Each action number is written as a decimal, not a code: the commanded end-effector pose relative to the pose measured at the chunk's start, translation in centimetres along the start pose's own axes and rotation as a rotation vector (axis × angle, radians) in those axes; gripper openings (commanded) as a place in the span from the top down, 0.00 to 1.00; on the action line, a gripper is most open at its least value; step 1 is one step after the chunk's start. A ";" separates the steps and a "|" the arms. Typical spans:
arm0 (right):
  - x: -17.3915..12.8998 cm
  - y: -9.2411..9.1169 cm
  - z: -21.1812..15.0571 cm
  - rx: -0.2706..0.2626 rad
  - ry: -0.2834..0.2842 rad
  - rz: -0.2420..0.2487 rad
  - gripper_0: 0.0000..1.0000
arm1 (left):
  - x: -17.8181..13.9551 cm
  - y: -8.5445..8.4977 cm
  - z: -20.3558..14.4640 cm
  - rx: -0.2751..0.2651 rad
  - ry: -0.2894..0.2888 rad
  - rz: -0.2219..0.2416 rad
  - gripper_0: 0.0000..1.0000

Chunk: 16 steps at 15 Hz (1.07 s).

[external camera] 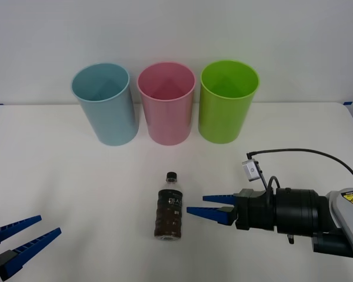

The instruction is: Put cans in the blue bin and PET bottles in the pink bin and trash in the green bin.

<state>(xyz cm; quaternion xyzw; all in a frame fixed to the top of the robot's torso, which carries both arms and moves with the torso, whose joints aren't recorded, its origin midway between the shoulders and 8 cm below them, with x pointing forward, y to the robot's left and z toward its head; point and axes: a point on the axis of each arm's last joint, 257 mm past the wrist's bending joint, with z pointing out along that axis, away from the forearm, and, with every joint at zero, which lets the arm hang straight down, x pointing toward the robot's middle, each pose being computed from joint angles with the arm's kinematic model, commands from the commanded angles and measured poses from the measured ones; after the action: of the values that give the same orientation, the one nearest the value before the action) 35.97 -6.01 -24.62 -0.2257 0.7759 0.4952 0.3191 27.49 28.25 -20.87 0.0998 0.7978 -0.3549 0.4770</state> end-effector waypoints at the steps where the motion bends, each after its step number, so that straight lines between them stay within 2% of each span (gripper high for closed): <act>1: -0.5 0.2 0.0 0.023 0.003 -0.019 0.00 | 0.0 0.0 0.0 0.000 0.000 0.000 0.00; 5: -1.2 0.9 0.0 0.114 0.043 -0.024 0.00 | 0.0 0.0 0.0 0.000 0.000 0.000 0.00; 7: -1.0 1.7 0.6 0.119 0.060 -0.023 0.00 | 0.0 0.0 0.0 0.000 0.000 0.000 0.00; 8: -0.9 2.0 0.9 0.134 0.070 -0.035 0.00 | 0.0 0.0 0.0 0.000 0.000 0.000 0.00; 12: -0.6 2.9 2.1 0.198 0.110 -0.028 0.00 | 0.0 0.0 0.0 0.000 0.000 0.000 0.00; 16: -0.2 2.3 3.2 0.254 0.140 -0.055 0.00 | 0.0 0.0 0.0 0.000 0.000 0.000 0.00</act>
<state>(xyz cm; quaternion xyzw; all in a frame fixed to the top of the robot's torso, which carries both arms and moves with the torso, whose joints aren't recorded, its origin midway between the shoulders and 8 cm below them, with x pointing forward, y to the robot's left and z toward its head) 35.44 -2.22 -23.82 -0.2377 0.8431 0.3730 0.3059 27.49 28.25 -20.87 0.0998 0.7978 -0.3549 0.4770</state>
